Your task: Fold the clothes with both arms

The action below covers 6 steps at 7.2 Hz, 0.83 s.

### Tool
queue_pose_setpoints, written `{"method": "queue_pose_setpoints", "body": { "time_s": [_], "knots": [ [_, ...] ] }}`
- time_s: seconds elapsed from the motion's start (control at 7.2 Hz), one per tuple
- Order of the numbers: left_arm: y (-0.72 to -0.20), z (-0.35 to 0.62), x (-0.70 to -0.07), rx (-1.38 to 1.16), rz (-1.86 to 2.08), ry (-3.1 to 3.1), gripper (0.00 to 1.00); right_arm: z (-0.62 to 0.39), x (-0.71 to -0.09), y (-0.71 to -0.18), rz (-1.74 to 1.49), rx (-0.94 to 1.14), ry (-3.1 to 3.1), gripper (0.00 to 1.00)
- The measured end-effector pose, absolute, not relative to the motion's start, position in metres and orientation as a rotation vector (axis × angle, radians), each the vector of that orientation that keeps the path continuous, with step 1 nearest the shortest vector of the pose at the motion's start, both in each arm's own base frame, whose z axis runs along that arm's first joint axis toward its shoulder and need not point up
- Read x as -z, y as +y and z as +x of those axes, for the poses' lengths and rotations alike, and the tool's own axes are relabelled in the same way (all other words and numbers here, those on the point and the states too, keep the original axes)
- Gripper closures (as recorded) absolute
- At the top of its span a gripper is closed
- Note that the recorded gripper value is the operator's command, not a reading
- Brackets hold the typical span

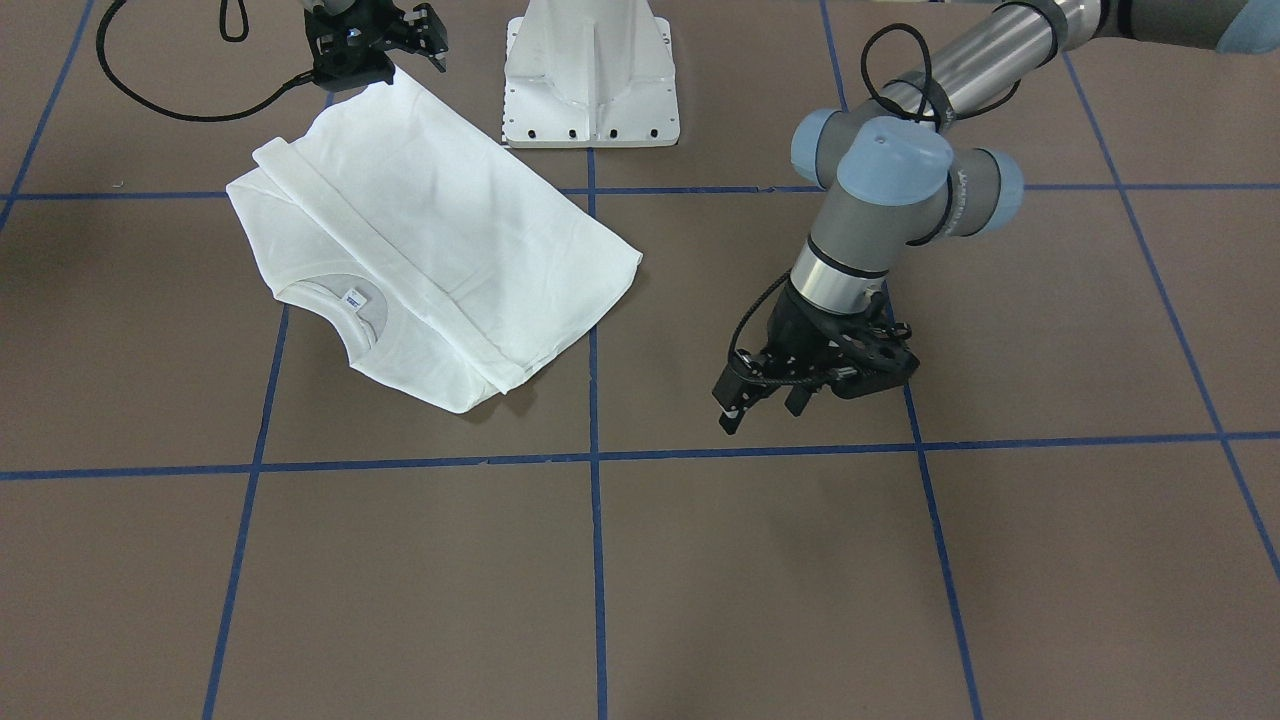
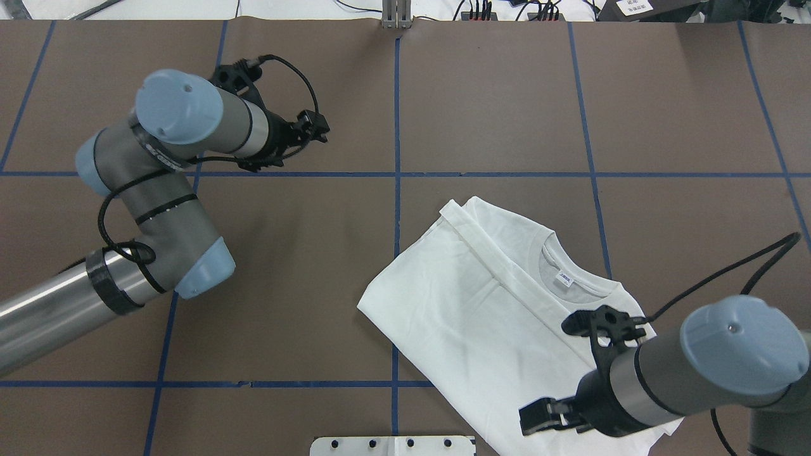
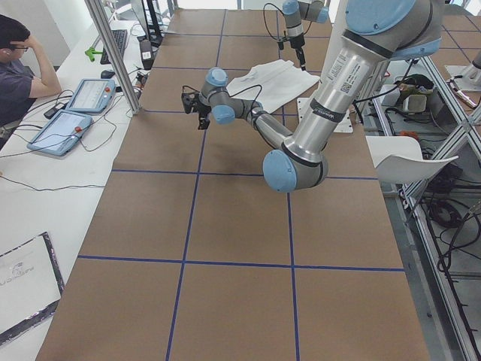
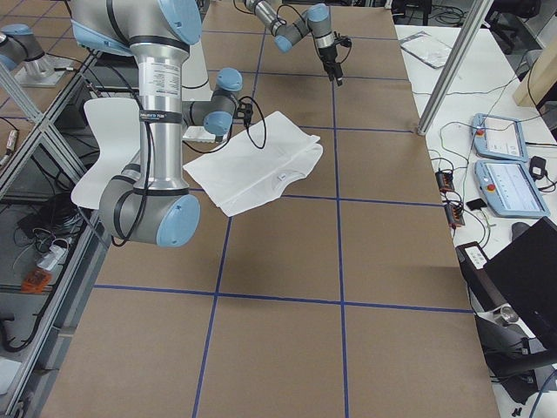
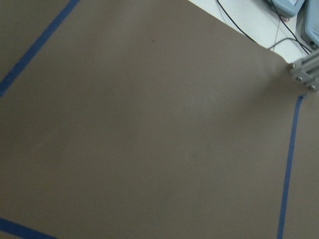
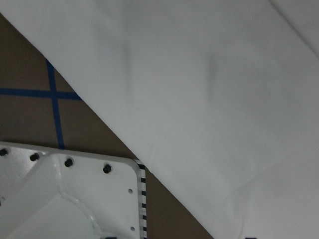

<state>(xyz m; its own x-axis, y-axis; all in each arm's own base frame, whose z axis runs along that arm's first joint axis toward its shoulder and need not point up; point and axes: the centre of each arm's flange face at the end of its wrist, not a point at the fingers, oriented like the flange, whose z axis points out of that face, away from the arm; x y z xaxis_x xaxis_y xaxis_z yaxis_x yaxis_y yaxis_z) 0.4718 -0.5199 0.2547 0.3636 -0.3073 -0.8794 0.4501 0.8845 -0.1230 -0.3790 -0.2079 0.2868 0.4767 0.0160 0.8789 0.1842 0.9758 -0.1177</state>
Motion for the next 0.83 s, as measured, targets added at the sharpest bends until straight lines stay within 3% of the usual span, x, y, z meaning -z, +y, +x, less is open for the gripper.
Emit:
{"method": "queue_pose_setpoints", "body": {
  "time_s": [0.42,0.83],
  "knots": [
    [-0.405,0.55,-0.223,0.447,-0.043,1.087,0.1,-0.331,-0.259,-0.286,-0.067,-0.066,-1.145,0.0],
    [-0.338,0.593,-0.217,0.44,-0.164,1.078,0.13,-0.317,-0.255,-0.308,-0.026,-0.119,-1.154,0.0]
  ]
}}
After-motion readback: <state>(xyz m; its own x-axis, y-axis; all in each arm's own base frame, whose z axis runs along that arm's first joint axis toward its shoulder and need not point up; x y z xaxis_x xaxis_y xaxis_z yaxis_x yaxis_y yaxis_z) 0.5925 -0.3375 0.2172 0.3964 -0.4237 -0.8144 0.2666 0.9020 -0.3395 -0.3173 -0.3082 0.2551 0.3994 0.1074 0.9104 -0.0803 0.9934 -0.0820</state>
